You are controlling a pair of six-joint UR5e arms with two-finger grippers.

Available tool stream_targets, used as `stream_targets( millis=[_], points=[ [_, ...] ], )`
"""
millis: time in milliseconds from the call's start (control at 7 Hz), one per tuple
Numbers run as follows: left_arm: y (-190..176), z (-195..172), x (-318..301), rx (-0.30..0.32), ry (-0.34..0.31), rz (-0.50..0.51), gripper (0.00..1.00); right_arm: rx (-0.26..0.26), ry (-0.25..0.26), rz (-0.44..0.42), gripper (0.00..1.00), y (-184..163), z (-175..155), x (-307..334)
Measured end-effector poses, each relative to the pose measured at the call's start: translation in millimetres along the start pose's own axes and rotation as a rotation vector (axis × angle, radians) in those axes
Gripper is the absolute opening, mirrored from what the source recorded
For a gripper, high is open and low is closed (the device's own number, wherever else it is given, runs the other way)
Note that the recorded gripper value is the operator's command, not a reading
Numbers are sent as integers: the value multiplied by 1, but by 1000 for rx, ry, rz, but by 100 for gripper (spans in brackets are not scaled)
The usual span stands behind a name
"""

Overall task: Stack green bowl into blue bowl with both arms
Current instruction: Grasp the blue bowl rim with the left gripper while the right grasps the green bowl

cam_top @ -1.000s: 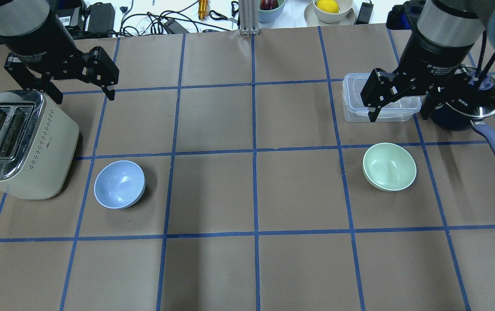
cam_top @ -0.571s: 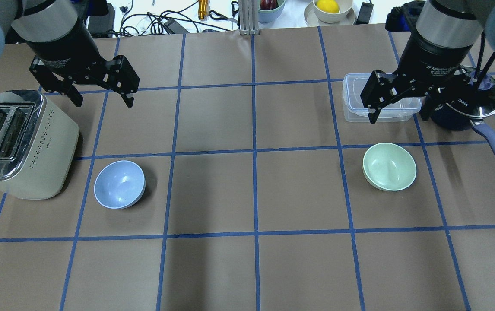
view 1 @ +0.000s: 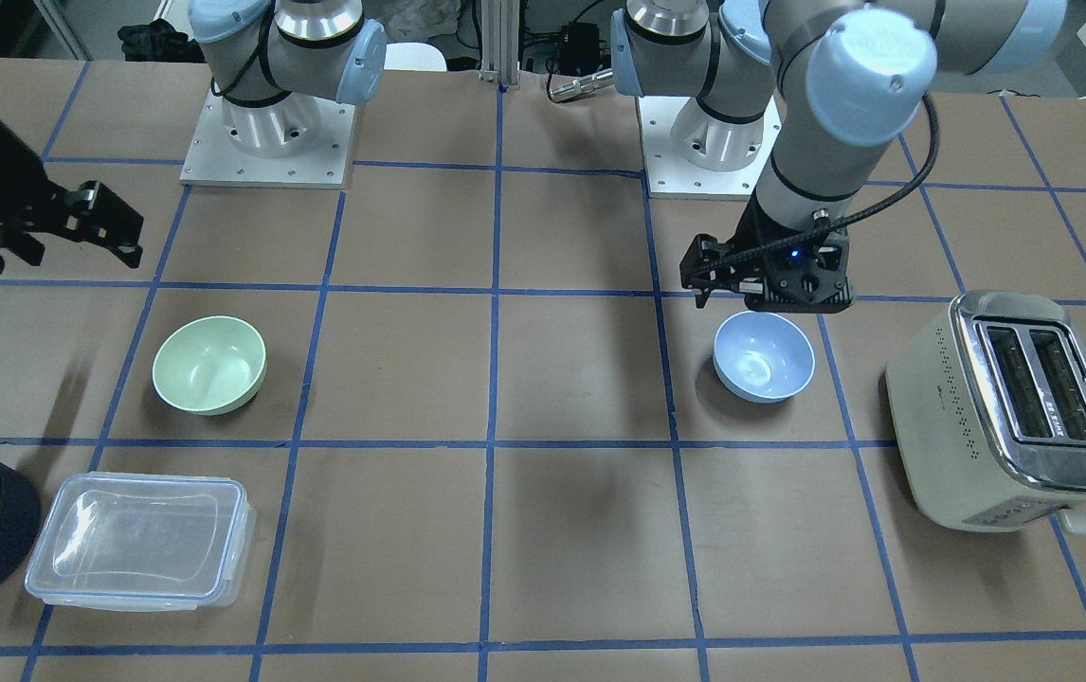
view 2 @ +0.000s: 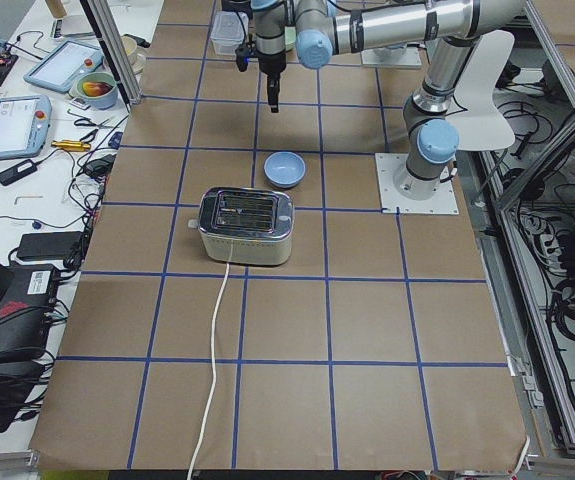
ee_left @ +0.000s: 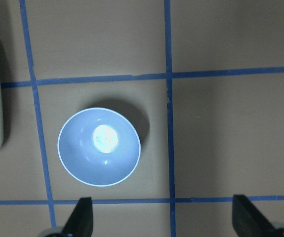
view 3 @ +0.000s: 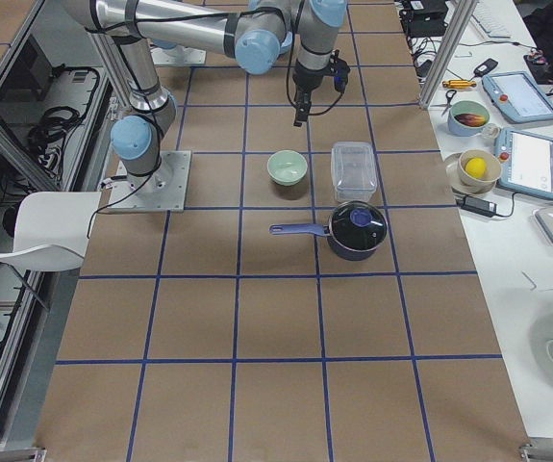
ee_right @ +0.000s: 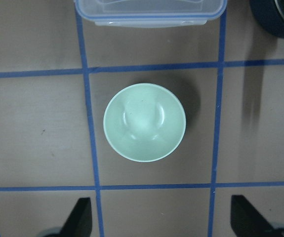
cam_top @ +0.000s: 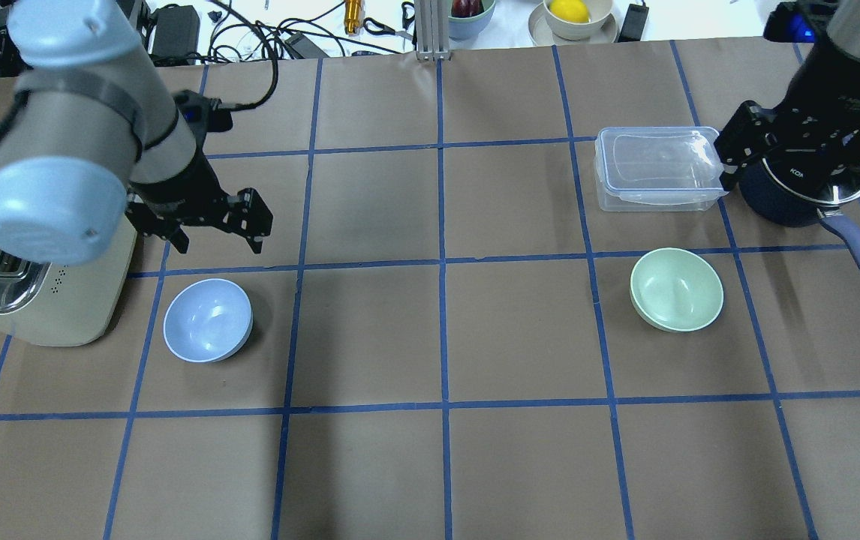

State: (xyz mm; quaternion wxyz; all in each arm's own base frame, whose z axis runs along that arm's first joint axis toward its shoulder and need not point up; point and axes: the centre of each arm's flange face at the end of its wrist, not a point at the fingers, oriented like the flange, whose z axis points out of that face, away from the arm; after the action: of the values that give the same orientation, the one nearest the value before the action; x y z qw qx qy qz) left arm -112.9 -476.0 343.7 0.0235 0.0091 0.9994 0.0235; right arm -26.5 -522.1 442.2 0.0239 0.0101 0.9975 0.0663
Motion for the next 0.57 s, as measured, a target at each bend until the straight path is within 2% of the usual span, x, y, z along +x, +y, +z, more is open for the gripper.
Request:
stream_targets(
  millis=[286,571],
  points=[
    [19,74,1,-23,-2,4,100,8,-16,-52,100,-31,56,40],
    [18,115,0,-69,-20,10,99,47,-4,-104,100,-38,124,48]
  ],
)
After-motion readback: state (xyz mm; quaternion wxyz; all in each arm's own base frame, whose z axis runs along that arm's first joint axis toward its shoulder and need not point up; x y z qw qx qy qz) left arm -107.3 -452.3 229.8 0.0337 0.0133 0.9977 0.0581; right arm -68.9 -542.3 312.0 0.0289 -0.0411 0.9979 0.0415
